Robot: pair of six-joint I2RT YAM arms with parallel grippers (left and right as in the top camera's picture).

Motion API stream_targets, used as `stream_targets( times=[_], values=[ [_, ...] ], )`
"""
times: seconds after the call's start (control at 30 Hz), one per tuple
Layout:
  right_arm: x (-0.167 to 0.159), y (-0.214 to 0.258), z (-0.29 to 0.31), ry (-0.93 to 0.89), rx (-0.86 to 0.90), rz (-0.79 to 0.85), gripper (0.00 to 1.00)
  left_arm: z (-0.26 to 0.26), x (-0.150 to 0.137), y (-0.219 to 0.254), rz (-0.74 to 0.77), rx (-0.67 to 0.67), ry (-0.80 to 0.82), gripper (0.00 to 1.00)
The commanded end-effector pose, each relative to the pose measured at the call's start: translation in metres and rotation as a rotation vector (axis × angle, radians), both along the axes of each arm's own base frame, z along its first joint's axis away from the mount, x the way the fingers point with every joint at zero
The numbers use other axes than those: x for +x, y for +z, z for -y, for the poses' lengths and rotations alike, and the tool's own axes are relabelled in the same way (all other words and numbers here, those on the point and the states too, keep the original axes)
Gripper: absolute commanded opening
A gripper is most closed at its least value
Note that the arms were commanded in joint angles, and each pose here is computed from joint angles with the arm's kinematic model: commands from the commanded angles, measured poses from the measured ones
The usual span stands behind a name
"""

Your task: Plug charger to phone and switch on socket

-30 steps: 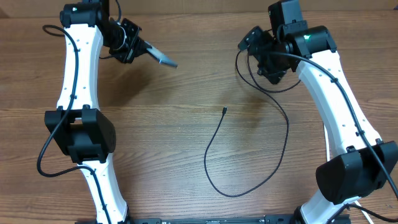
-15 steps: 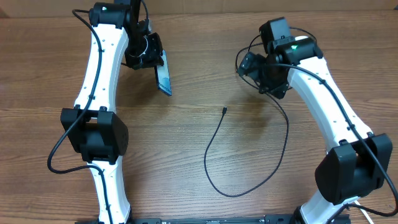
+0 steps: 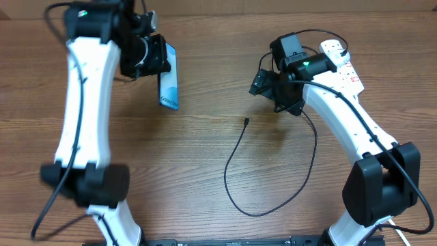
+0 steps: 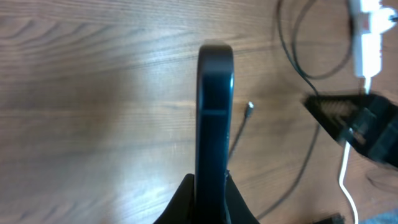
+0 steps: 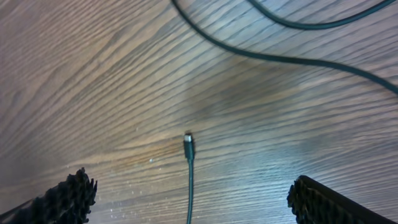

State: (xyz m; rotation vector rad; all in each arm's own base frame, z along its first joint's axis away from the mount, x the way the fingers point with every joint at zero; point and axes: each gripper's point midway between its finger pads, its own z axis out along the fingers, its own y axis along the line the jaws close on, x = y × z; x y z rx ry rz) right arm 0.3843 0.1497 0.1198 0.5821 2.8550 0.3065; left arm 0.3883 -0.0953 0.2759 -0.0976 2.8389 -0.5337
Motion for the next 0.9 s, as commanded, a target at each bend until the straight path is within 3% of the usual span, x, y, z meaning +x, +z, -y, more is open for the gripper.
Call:
stream_targets(
  times=[0.0,0.27,0.4,0.57,0.73,0.87],
  values=[
    [-0.007,-0.008,-0.01,0.035,-0.01,-0.013,1.0,-0.012,-0.023,0.024,0.05,0.056,-0.021,0.04],
    [-0.01,-0.028,-0.024,0.068,0.001,0.011,1.0,-0.021,-0.041,0.027,0.036,0.093,0.011,0.04],
    [-0.009,-0.039,-0.024,0.069,0.004,0.021,0.87,-0.021,-0.045,0.015,-0.012,0.095,0.019,0.04],
    [-0.01,-0.049,-0.024,0.069,0.007,0.03,0.79,-0.022,-0.051,0.002,-0.062,0.1,0.017,0.04],
    [-0.011,-0.058,-0.024,0.069,0.004,0.021,0.77,-0.025,-0.066,0.024,0.005,0.098,0.027,0.04],
    [-0.013,-0.063,-0.026,0.076,0.001,0.011,0.77,-0.031,-0.095,0.057,0.118,0.105,0.039,0.04]
  ],
)
